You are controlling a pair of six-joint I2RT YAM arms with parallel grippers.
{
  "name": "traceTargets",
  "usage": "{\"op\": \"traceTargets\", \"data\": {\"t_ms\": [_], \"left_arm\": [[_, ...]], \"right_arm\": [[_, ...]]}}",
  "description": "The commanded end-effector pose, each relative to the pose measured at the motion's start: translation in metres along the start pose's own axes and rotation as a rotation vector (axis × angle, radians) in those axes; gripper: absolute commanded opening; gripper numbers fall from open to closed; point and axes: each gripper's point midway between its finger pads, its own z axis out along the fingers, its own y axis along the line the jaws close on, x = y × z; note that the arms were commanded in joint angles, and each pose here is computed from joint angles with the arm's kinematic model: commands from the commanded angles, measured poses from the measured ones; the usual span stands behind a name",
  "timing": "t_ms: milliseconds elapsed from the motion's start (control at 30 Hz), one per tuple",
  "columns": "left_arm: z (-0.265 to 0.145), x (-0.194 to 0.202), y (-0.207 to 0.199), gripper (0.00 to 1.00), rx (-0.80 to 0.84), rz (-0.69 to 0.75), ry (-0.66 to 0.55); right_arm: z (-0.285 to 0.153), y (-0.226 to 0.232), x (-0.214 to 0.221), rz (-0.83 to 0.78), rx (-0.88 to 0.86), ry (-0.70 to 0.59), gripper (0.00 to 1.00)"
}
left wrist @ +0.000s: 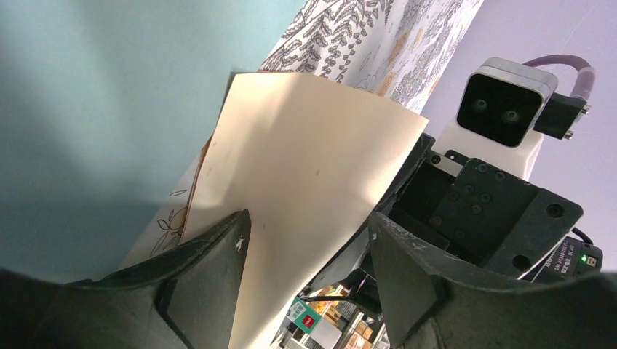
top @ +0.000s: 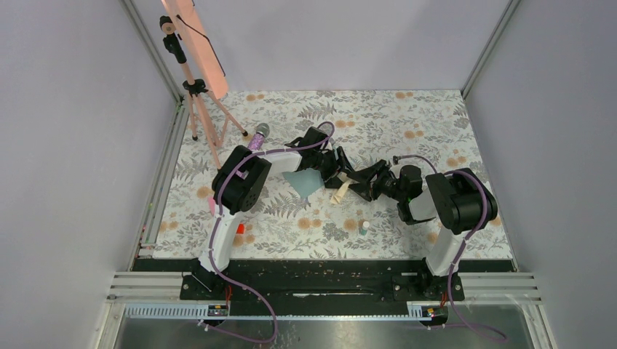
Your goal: Place the letter into the envelope and seal it
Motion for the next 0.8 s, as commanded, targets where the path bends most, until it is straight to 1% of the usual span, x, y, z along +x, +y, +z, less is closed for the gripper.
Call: {"op": "traceTargets", "data": {"t_ms": [0, 33, 133, 200, 267, 333, 433, 533, 600, 667, 767], "left_arm": [[-0.003, 0.005, 0.001, 0.63, -0.017, 0.012, 0.005], [-0.003, 0.005, 0.002, 0.63, -0.016, 0.012, 0.006], [-0.004, 0.004, -0.001, 0.55, -0.011, 0.015, 0.004], [-0.007, 0.004, -0.005, 0.53, 0.001, 0.023, 0.004], [-0.013, 0.003, -0.017, 0.53, 0.027, 0.041, -0.005], [-0.025, 0.002, -0.038, 0.55, 0.067, 0.080, -0.020], [-0.043, 0.002, -0.065, 0.57, 0.115, 0.137, -0.040], [-0.062, 0.004, -0.081, 0.59, 0.140, 0.182, -0.057], [-0.070, 0.005, -0.082, 0.59, 0.129, 0.197, -0.073], [-0.075, 0.006, -0.078, 0.60, 0.110, 0.199, -0.088], [-0.080, 0.003, -0.062, 0.60, 0.062, 0.191, -0.115]], "right_arm": [[-0.002, 0.006, -0.001, -0.064, -0.006, -0.012, 0.62], [-0.003, 0.006, 0.000, -0.066, 0.000, -0.013, 0.62], [-0.009, 0.005, 0.000, -0.076, 0.013, -0.020, 0.62], [-0.014, 0.004, -0.003, -0.086, 0.026, -0.035, 0.62], [-0.024, 0.003, -0.010, -0.094, 0.049, -0.061, 0.63], [-0.036, -0.003, -0.023, -0.102, 0.092, -0.106, 0.63], [-0.048, -0.013, -0.032, -0.157, 0.223, -0.115, 0.64], [-0.057, -0.015, -0.037, -0.223, 0.339, -0.113, 0.65], [-0.060, -0.016, -0.039, -0.247, 0.387, -0.108, 0.65], [-0.060, -0.015, -0.040, -0.249, 0.400, -0.101, 0.65], [-0.056, -0.019, -0.039, -0.218, 0.401, -0.078, 0.64]]}}
